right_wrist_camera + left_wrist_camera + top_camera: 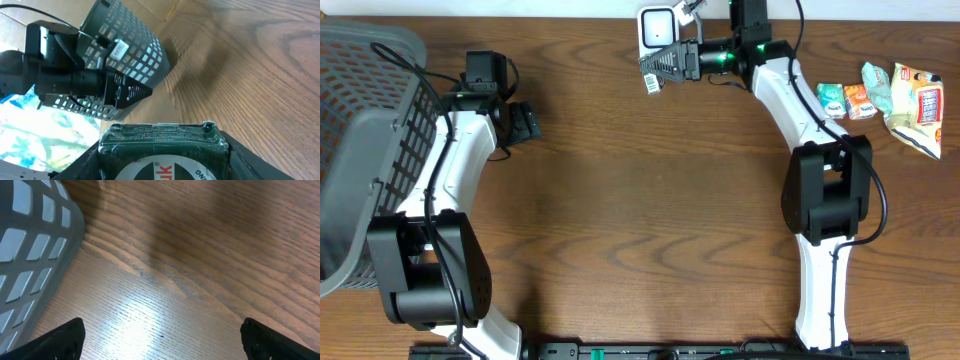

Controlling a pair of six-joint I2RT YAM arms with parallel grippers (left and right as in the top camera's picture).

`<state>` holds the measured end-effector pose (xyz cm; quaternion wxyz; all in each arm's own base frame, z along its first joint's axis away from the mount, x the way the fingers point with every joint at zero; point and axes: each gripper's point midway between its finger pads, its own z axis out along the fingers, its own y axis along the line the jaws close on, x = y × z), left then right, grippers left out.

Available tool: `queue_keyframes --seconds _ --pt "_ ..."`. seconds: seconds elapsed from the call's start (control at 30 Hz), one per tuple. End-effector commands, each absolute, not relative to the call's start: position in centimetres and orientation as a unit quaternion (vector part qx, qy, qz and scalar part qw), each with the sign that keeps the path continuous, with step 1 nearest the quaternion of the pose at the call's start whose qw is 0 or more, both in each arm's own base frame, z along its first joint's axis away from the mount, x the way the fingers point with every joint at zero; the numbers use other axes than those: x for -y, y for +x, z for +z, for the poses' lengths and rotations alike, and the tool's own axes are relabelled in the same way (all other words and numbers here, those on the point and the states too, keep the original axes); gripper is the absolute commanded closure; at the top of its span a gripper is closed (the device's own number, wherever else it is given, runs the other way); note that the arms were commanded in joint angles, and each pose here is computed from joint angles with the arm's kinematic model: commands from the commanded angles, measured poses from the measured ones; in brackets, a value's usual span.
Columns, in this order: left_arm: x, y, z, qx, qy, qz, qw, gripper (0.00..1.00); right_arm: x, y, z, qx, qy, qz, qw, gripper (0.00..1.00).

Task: Scan the item barcode
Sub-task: 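Hold the Zam-Buk tin up in front of the scanner window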

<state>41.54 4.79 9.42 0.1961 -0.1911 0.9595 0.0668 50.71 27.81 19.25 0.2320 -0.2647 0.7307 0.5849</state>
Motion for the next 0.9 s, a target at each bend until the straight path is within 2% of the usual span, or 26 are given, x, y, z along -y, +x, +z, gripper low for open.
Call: queue_keyframes --seconds 0.0,0.87 --pt "-4.87 41.38 9.25 -0.961 -0.185 0.071 0.193 0.02 -28.29 50.40 19.91 -0.723 -0.271 0.594 0.228 0.44" --pt "-4.87 41.39 9.25 -0.961 -0.185 0.071 0.193 0.02 -28.29 50.62 19.77 -0.727 -0.269 0.588 0.232 0.45"
